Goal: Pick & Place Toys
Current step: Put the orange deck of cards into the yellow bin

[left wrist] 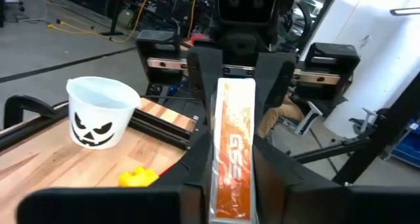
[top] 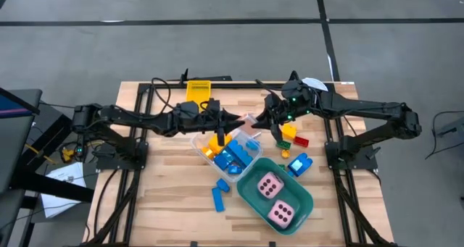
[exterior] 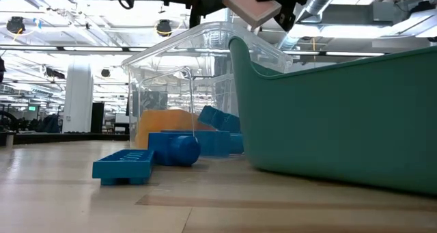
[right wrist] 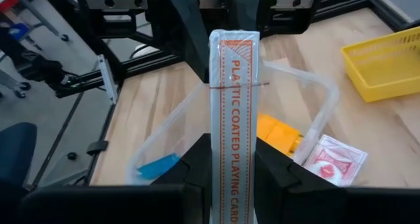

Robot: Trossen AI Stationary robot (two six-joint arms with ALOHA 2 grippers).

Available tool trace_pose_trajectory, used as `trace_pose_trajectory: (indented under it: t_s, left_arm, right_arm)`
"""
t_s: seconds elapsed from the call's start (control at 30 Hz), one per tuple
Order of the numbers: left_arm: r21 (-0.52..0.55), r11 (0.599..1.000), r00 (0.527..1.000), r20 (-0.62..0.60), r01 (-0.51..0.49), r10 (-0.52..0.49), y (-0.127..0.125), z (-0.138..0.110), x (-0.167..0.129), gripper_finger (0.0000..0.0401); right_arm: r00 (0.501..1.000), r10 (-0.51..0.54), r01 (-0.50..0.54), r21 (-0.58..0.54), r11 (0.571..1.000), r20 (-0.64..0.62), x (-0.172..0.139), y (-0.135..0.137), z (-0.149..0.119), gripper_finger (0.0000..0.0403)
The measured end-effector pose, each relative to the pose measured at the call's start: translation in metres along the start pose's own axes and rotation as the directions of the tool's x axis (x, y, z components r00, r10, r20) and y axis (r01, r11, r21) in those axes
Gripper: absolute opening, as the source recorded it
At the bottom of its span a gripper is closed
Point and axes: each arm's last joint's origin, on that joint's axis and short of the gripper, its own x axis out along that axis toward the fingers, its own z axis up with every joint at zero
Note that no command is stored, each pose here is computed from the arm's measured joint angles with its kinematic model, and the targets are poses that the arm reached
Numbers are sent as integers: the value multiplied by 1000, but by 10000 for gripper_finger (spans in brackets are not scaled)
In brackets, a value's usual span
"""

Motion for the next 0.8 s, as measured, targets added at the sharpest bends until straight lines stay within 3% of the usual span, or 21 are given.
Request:
trace_pose_trajectory:
  t_s: [0.13,0.37,0.6,0.8]
  left_arm:
    - [-3,1000,1000,1,0,0,0,0,0,60]
    - [21,1000,1000,5,-16,16,1,2,-1,60]
    - [140,987,993,-79,-77,88,10,16,-22,60]
    - [296,940,966,-141,-170,219,22,41,-63,60]
  right_arm:
    - [1000,16,-16,22,1000,1,0,0,0,72]
    - [1000,-20,18,87,996,17,-2,-5,2,171]
    - [998,-64,61,106,993,22,-5,-14,3,242]
    - [995,-91,87,121,989,29,-8,-22,4,248]
